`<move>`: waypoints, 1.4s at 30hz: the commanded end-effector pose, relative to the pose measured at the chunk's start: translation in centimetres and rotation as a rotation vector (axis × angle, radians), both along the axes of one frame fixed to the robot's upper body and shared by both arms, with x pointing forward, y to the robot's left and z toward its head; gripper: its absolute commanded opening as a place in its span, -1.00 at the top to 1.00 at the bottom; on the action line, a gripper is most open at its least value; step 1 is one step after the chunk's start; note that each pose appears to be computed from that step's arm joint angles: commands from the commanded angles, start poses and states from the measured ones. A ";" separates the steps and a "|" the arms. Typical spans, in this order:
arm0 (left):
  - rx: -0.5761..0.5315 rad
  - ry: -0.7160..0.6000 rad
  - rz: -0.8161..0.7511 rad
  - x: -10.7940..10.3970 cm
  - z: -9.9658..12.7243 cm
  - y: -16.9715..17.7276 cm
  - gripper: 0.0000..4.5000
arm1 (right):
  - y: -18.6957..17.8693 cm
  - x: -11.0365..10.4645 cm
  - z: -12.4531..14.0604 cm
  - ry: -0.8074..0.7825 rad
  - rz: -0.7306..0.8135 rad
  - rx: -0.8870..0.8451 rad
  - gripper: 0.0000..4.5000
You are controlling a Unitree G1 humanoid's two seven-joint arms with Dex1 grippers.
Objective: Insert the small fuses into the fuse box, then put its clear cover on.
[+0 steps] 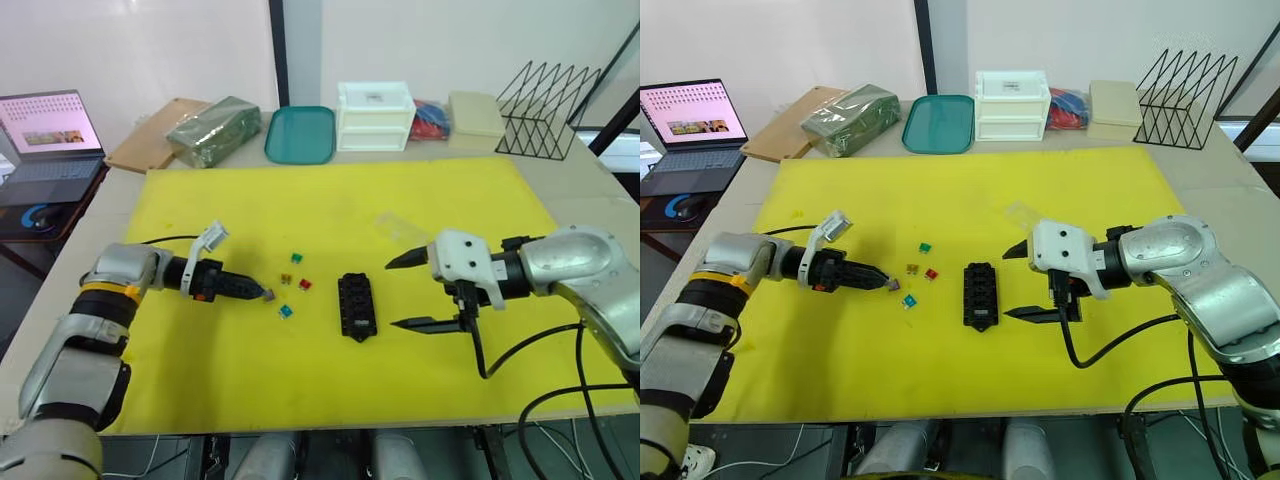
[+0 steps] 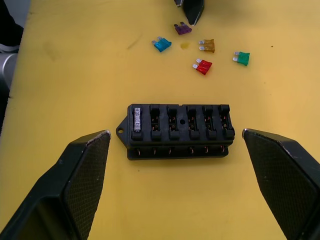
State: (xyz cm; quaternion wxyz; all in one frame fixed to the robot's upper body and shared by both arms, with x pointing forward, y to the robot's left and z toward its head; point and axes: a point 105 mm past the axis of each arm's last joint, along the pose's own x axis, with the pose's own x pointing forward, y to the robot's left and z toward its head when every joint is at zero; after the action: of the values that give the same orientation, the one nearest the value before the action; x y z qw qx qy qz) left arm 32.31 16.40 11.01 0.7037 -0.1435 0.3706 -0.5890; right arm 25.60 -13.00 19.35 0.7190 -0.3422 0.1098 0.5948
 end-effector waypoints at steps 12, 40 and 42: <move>0.029 0.017 -0.082 -0.8 -0.9 -1.1 -0.32 | 0.3 -0.4 0.4 -0.047 0.006 -0.015 -1.00; 0.051 0.008 -0.032 -0.6 -1.7 -0.2 0.75 | 0.6 -0.2 0.3 -0.057 0.019 -0.021 -1.00; 0.051 0.007 -0.034 -0.6 -1.7 -0.2 0.75 | 0.6 -0.2 0.3 -0.058 0.019 -0.023 -1.00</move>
State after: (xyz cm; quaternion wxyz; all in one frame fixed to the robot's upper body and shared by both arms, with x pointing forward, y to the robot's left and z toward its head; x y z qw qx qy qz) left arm 31.88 16.01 9.66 0.6971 -0.1188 0.3827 -0.5945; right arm 25.64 -12.90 18.95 0.7196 -0.3556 0.1107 0.5860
